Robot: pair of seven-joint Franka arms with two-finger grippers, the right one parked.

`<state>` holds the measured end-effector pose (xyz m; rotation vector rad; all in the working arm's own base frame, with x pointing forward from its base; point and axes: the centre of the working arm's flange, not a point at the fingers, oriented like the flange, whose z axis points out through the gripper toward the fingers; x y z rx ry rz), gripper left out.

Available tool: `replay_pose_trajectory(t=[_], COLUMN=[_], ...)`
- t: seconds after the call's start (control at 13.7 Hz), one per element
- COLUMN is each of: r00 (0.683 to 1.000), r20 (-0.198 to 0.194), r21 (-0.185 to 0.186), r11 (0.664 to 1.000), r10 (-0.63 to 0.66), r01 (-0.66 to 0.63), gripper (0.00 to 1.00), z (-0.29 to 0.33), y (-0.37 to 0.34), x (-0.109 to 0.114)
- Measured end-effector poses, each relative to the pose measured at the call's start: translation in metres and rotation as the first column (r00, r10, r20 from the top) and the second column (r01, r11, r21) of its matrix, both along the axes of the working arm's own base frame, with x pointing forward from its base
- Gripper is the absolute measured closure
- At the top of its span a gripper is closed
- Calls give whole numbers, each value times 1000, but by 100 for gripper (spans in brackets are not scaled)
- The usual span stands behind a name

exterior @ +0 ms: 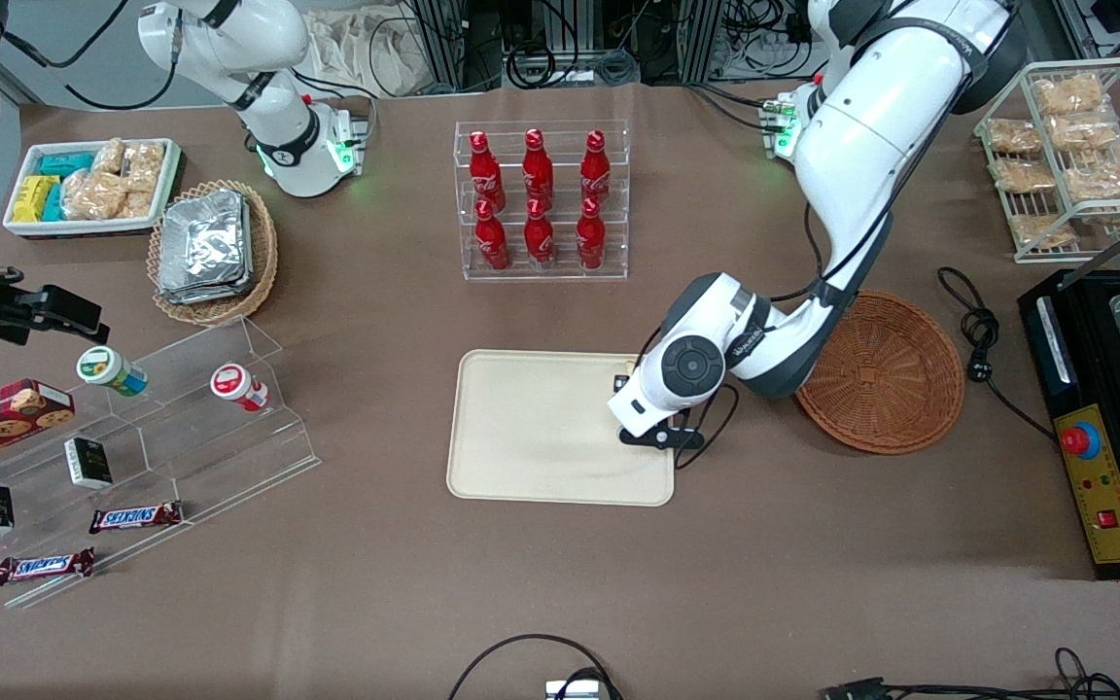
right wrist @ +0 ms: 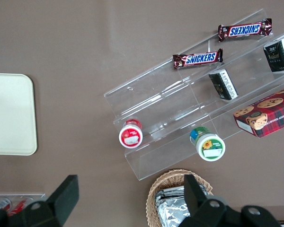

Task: Place sandwich from basket to tray

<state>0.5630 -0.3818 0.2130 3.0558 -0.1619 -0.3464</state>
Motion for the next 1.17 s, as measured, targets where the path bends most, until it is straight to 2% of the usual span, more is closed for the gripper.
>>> replay_pose_trajectory(t=[0.37, 0.51, 0.59, 0.73, 0.8, 1.17], r00=[999, 999, 999, 997, 996, 990], r20=[37, 37, 41, 71, 83, 140], r21=[-20, 4, 19, 43, 62, 177], r11=[999, 999, 999, 999, 998, 984], r10=[-33, -37, -35, -26, -26, -29], r01=[34, 37, 34, 23, 21, 4], gripper=[28, 7, 0, 0, 0, 0], z=[24, 56, 75, 109, 123, 187], y=[6, 13, 21, 41, 52, 103], x=[16, 18, 19, 11, 1, -73])
